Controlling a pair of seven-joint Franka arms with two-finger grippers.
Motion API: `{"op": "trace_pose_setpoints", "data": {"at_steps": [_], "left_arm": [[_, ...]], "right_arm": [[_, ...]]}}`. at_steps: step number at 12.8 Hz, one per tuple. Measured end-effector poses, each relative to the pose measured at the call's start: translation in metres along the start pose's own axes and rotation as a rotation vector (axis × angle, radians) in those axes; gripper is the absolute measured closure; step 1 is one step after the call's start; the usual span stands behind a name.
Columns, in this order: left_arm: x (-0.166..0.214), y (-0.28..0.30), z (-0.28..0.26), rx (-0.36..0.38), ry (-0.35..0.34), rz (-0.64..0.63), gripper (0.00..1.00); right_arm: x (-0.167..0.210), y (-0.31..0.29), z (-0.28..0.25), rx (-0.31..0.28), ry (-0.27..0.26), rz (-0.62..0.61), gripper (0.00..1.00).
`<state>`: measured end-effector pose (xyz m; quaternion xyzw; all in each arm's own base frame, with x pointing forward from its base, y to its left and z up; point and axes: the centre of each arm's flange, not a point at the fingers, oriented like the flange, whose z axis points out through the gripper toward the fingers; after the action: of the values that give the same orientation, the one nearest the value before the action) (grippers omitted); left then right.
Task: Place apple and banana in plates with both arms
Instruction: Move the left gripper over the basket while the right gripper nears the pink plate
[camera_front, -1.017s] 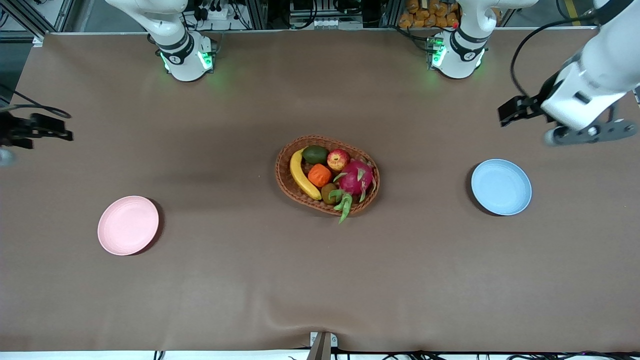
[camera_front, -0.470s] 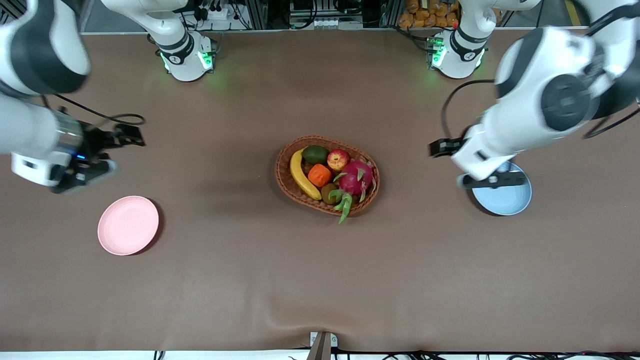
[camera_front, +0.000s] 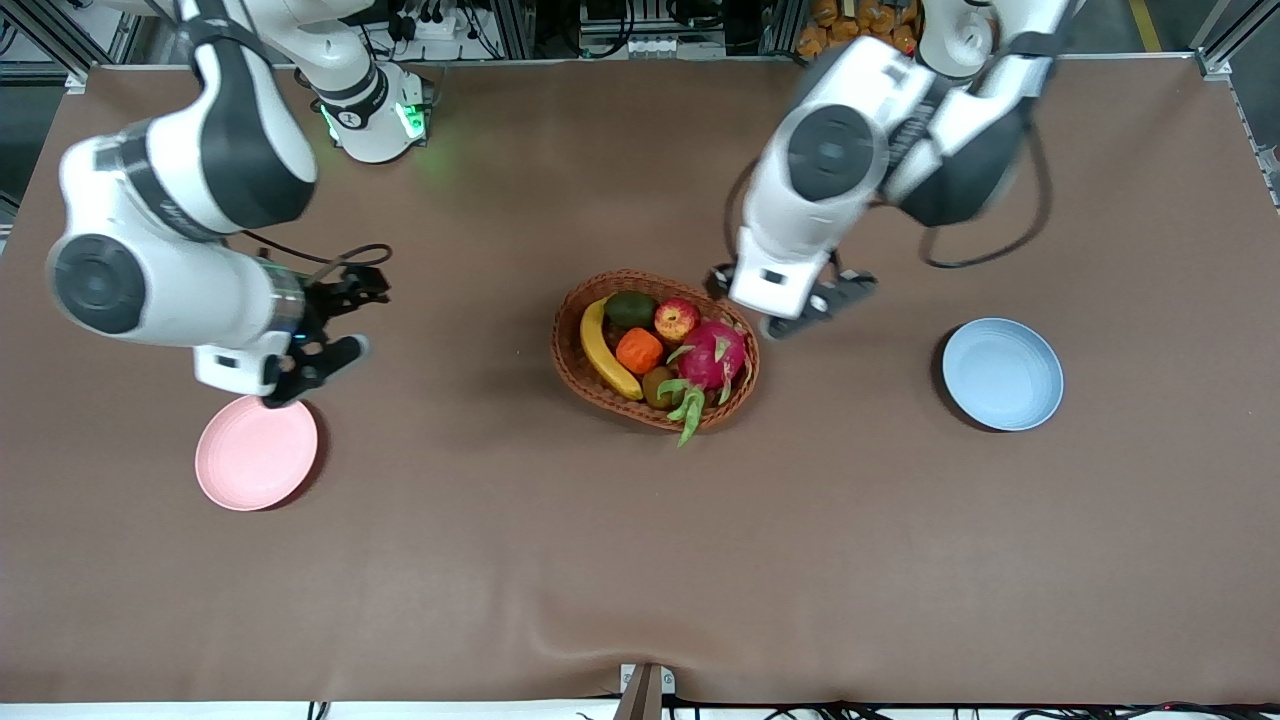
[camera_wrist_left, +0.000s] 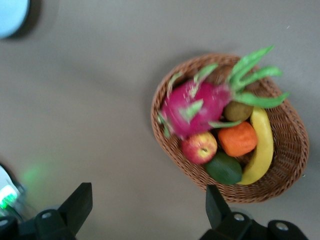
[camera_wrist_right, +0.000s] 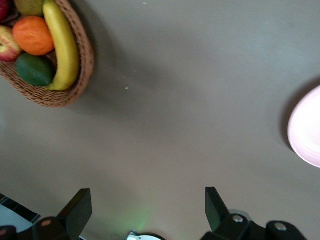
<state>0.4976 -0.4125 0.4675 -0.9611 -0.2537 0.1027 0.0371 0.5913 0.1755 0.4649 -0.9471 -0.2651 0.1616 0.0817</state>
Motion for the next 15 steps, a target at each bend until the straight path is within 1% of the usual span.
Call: {"op": "trace_pose_setpoints", "data": {"at_steps": [2, 5, 7, 9, 12, 15], "left_arm": [[-0.031, 0.026, 0.035, 0.02, 0.016, -0.082, 0.0], [-0.05, 0.056, 0.096, 0.025, 0.086, -0.16, 0.0], [-0.054, 0.063, 0.128, 0.03, 0.101, -0.163, 0.0], [-0.061, 0.063, 0.153, 0.052, 0.115, -0.142, 0.0], [-0.077, 0.065, 0.184, 0.09, 0.136, -0.114, 0.0], [-0.075, 0.071, 0.198, 0.07, 0.147, -0.131, 0.0]], "right_arm": [[0.013, -0.012, 0.012, 0.011, 0.002, -0.021, 0.0], [0.024, -0.016, 0.024, 0.01, 0.0, -0.03, 0.0], [0.029, -0.015, 0.031, 0.011, -0.004, -0.03, 0.0], [0.031, -0.012, 0.037, 0.013, -0.011, -0.026, 0.0], [0.031, -0.006, 0.037, 0.013, -0.008, -0.016, 0.0], [0.03, 0.004, 0.033, 0.007, 0.014, 0.001, 0.0]]}}
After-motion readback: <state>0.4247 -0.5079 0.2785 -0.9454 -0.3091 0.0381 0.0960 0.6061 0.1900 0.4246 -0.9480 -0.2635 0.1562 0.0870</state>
